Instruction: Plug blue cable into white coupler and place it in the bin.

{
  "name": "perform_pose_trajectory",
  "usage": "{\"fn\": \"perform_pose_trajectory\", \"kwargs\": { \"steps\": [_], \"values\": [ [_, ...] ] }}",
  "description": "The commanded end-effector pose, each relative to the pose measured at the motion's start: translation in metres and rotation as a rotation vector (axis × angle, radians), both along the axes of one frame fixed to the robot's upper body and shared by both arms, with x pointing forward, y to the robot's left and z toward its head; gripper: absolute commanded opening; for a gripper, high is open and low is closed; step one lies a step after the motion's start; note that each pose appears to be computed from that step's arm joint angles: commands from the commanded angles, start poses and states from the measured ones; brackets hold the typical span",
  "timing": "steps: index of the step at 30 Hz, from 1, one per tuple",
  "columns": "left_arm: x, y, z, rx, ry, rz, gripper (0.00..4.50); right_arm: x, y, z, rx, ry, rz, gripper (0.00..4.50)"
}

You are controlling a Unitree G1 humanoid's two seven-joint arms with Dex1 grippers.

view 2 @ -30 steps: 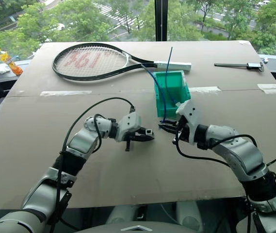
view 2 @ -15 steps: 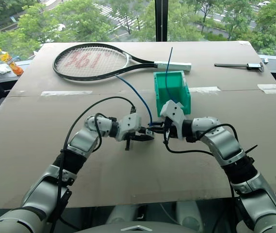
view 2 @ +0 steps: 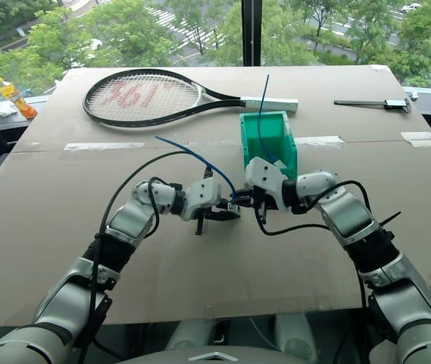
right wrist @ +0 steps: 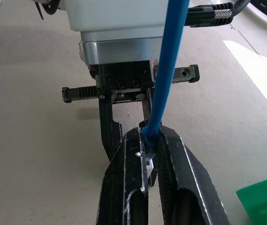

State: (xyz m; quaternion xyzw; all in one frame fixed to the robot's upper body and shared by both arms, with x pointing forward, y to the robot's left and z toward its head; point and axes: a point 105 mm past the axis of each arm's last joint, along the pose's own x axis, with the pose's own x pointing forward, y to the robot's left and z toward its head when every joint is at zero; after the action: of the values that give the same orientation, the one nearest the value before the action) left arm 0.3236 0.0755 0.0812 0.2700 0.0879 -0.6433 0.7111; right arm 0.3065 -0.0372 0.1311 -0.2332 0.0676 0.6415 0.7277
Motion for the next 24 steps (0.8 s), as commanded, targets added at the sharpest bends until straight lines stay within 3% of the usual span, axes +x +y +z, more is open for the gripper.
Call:
{"fn": "perform_pose_trajectory", "kwargs": {
  "steps": [1,7,16,18,21,24],
  "values": [
    [0.000,0.003,-0.010,0.032,0.026,0.021,0.37,-0.007,-0.004,-0.035,-0.113,0.092,0.025,0.00],
    [0.000,0.001,-0.009,0.027,0.026,0.021,0.37,-0.008,-0.004,-0.047,-0.162,0.087,0.038,0.00],
    [0.000,0.000,-0.008,0.023,0.027,0.020,0.37,-0.010,-0.016,-0.090,-0.265,0.124,0.008,0.00],
    [-0.001,-0.002,-0.004,-0.008,0.034,0.024,0.37,0.003,-0.004,-0.064,-0.103,0.069,-0.054,0.00],
    [-0.004,-0.001,0.009,-0.073,0.056,0.035,0.37,0.013,-0.001,-0.013,0.126,-0.040,-0.111,1.07],
    [-0.006,0.003,0.022,-0.134,0.095,0.070,0.37,0.008,-0.011,0.031,0.277,-0.142,-0.162,2.48]
  ]
}}
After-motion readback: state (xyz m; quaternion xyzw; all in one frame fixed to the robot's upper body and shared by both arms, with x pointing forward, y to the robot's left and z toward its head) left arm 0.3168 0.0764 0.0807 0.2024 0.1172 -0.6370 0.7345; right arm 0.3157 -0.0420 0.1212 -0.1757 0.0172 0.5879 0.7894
